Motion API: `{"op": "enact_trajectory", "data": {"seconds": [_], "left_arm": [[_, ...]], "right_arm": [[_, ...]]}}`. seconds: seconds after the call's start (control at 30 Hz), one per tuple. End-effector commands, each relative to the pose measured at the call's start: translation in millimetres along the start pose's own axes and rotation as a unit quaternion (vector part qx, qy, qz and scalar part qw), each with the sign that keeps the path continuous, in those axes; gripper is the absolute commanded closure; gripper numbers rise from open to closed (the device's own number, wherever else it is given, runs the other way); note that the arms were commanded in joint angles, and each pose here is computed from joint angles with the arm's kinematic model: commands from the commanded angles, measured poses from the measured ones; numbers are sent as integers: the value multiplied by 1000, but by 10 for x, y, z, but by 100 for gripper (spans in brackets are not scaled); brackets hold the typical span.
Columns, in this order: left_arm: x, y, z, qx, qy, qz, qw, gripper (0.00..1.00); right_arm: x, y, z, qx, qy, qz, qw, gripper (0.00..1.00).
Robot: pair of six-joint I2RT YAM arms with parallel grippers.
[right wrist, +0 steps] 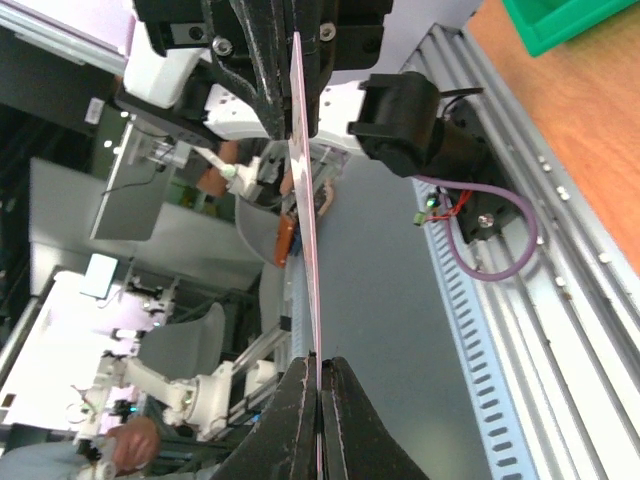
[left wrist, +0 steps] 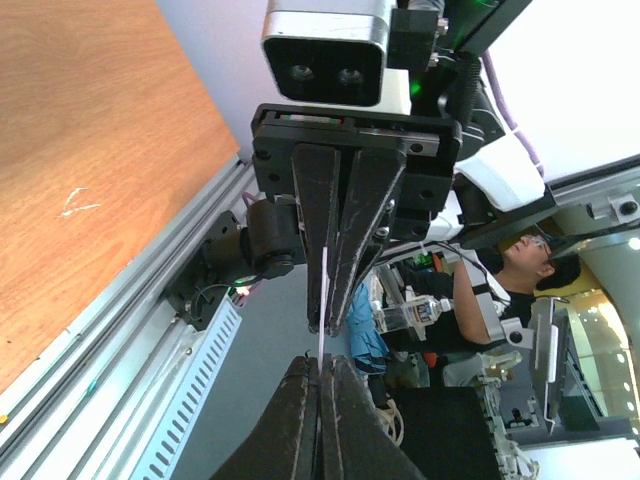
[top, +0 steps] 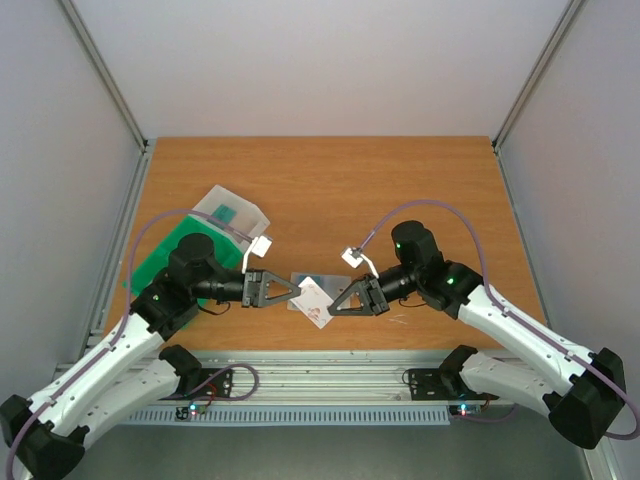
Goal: Take the credit cards out of the card holder
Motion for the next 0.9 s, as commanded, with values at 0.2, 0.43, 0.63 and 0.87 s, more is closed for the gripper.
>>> {"op": "enact_trajectory", "data": {"seconds": [0.2,0.43,0.63,0.87], "left_arm": [[-5,95,107,-67,-37,110,991,100],[23,267,119,-169,-44,189,966,100],[178,535,94,-272,-22,337,901,100],[409,704,122,-360,15,448,818,100]], "right_arm": [[4,106,69,-67,11,-146,987,74],[25,182,86,-120,2,-188,975,27],[45,209,99,-143,-4,-198,970,2],[46,229,79,-154,-9,-203,967,2]]}}
Point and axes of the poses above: each gripper's point midway between its finger pads, its own y axis back along the fingers, its own x axis along the line the jaws close on, z = x × y, the point moved 10 cm from there along y, back along the fingers, and after that the axes turned 1 degree about y, right-handed, at the moved point
